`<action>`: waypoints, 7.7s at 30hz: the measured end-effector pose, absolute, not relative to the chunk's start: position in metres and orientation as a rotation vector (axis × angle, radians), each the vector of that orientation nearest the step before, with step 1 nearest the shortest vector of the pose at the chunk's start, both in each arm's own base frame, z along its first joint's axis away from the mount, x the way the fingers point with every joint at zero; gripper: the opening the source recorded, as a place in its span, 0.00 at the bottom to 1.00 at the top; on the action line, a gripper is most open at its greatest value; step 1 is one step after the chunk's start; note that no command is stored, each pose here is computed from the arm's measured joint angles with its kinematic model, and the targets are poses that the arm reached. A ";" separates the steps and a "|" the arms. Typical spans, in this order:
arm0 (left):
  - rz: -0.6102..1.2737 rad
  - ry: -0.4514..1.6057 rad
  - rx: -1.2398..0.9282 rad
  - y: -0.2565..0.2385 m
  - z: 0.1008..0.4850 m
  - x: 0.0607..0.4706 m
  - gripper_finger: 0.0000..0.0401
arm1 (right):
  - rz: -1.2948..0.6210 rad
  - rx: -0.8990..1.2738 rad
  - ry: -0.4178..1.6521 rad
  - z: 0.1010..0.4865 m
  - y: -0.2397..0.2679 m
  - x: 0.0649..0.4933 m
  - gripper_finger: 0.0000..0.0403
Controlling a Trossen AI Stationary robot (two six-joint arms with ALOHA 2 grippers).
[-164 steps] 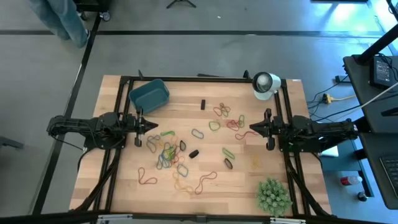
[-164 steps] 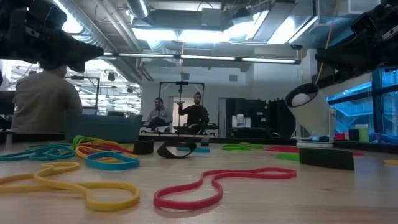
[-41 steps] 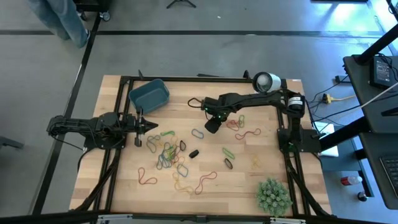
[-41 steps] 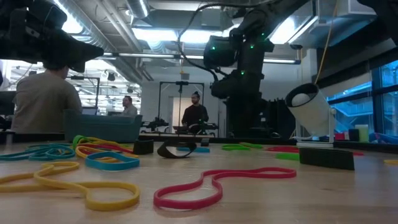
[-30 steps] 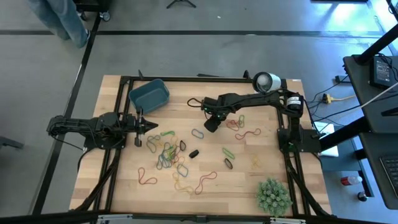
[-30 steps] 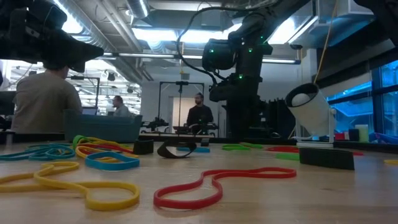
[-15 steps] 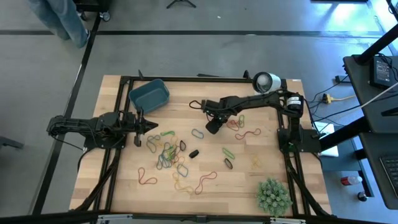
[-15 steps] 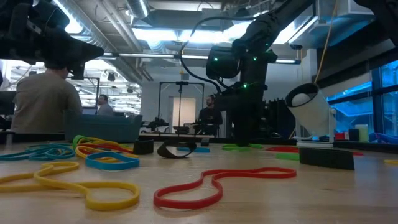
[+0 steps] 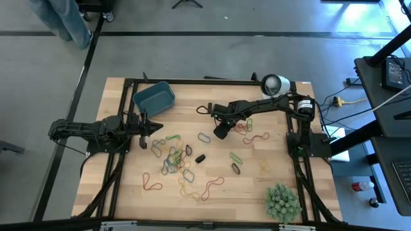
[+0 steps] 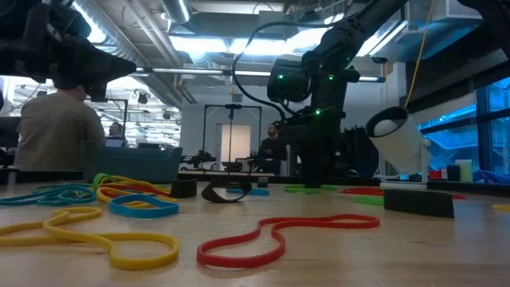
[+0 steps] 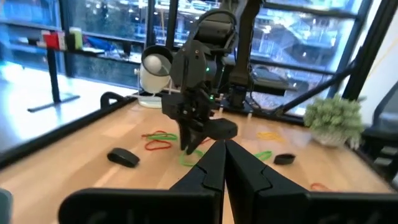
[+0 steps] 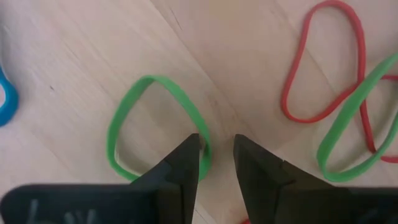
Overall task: Pick and place rubber bands into bin
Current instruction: Put the green rubber band into the bin
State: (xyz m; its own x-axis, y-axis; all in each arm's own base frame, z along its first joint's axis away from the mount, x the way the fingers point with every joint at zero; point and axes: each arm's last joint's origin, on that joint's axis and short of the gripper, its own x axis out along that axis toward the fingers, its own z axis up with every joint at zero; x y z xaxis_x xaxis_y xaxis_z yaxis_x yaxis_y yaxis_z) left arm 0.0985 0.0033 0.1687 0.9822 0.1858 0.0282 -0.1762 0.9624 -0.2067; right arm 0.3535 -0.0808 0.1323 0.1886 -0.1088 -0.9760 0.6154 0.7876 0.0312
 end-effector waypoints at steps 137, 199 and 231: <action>0.791 1.176 -0.398 0.179 0.205 0.141 0.00 | -0.493 0.350 1.114 0.230 -0.012 0.485 0.02; 0.678 0.754 -0.510 0.040 0.258 0.231 0.01 | -0.266 0.361 0.646 0.208 -0.043 0.223 0.01; 0.533 1.463 -0.385 0.025 0.136 0.270 0.26 | -0.290 0.375 0.641 0.208 -0.048 0.222 0.01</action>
